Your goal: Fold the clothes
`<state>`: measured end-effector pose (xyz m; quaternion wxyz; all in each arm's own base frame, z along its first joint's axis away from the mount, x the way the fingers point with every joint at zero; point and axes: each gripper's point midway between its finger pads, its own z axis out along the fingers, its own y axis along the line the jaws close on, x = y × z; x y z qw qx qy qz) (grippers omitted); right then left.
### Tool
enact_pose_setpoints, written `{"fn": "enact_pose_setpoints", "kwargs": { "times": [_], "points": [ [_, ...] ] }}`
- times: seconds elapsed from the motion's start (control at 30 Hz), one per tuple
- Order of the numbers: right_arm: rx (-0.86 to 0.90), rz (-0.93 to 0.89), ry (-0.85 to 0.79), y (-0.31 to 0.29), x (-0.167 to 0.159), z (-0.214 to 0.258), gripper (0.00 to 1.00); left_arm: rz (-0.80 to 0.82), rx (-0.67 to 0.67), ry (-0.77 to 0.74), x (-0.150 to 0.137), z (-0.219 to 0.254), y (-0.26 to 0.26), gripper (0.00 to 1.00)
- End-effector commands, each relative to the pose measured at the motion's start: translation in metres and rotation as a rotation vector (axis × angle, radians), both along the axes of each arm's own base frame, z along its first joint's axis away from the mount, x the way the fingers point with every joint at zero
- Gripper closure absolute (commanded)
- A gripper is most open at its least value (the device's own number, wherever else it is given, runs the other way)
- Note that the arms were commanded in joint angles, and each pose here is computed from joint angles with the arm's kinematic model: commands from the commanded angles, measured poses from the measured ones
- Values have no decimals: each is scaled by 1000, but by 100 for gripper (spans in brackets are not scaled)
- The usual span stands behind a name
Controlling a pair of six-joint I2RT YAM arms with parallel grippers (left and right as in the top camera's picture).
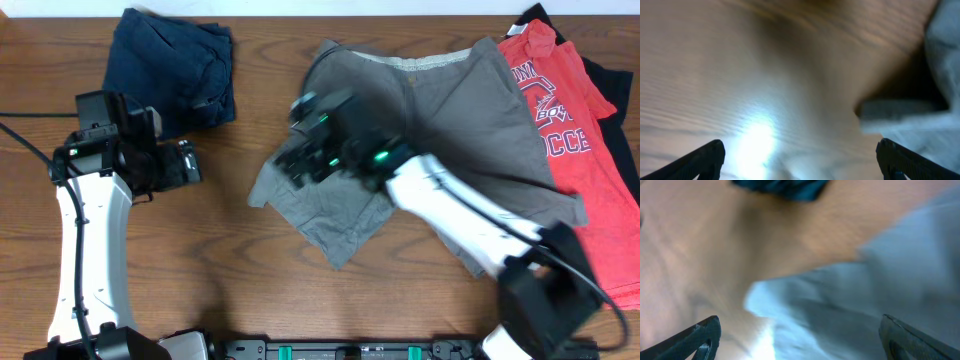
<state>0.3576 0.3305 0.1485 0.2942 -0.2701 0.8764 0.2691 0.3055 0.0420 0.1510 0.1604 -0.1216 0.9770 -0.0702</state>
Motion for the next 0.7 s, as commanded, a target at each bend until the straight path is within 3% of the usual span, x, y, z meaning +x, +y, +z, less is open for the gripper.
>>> {"fn": "enact_pose_setpoints", "kwargs": {
  "times": [0.0,0.27,0.5,0.67],
  "points": [
    [-15,-123,-114,-56,34,50,1,-59,-129,9,-6,10,-31,2],
    [-9,-301,-53,-144,67,50,1,-146,-169,214,-51,-15,-77,2],
    [-46,-333,-70,-165,76,46,1,-251,-153,194,-51,-45,-125,4],
    [-71,-354,-68,-170,76,43,8,-193,-39,163,-46,-67,-137,10]
  ]
}}
